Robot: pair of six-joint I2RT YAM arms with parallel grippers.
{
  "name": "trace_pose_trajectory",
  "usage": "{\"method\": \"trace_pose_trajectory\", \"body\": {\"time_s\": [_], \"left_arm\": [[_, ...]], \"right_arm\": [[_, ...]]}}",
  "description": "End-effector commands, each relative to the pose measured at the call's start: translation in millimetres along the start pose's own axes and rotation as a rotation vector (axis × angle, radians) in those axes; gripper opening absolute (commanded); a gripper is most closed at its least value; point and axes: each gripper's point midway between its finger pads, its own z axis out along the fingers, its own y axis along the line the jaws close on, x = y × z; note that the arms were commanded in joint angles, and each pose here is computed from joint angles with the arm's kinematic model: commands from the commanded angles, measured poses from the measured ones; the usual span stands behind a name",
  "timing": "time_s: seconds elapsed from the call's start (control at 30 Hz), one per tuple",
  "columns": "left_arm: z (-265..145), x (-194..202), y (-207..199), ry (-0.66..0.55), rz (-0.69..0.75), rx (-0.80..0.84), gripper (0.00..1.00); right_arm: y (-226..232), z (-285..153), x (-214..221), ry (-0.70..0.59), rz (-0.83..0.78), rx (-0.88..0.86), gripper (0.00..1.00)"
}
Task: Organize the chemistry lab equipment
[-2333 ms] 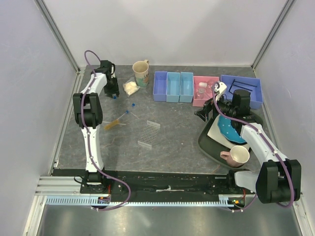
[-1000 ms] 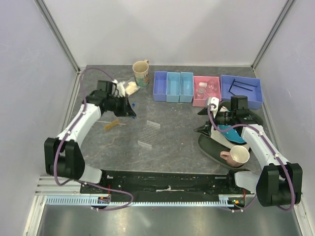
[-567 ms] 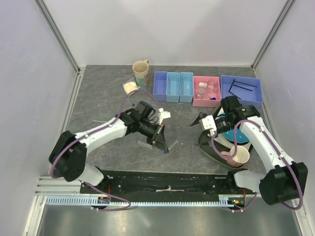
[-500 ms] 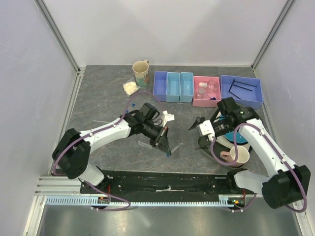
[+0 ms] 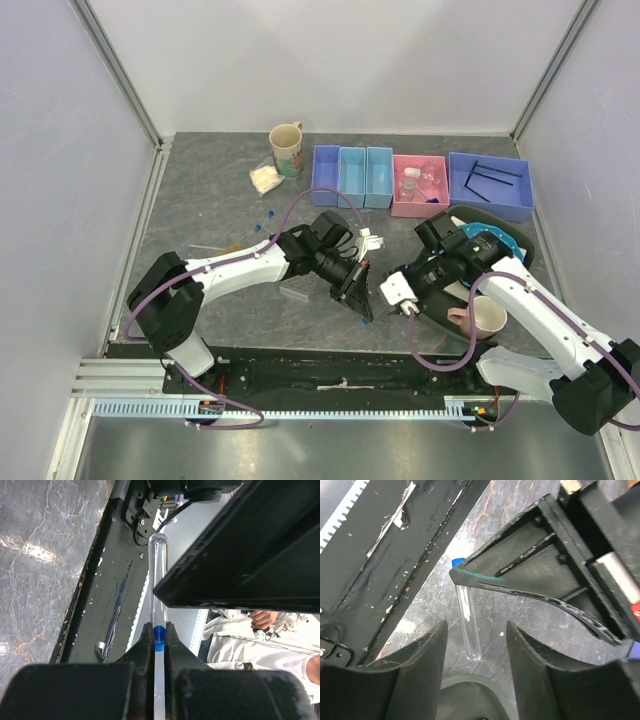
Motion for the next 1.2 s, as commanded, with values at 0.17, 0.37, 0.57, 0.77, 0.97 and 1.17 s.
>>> {"method": "trace_pose_trajectory", "body": {"time_s": [0.17, 0.37, 0.57, 0.77, 0.97, 1.17], "left_arm": [[0, -3, -10, -0.019, 0.001, 0.044, 0.02], [-3, -6, -12, -0.047, 0.006, 0.027, 0.04], [-7, -5, -17, -0.07, 0.016, 0.034, 0.06], [-8, -2, -19, -0.072, 0.017, 0.046, 0.06], [-12, -3, -14, -0.098, 0.012, 0.023, 0.11], [-38, -18, -15, -0.25, 0.039, -0.049, 0.47]], "right_arm": [[2, 17, 17, 0.144, -0.006, -0.045, 0.37], [4, 24, 16, 0.17, 0.002, -0.07, 0.21], [8, 28, 20, 0.191, -0.002, -0.085, 0.29], [5, 32, 21, 0.2, -0.005, -0.092, 0.35], [-6, 29, 10, 0.199, 0.008, -0.067, 0.16], [-10, 26, -2, 0.151, 0.097, -0.013, 0.1]]}}
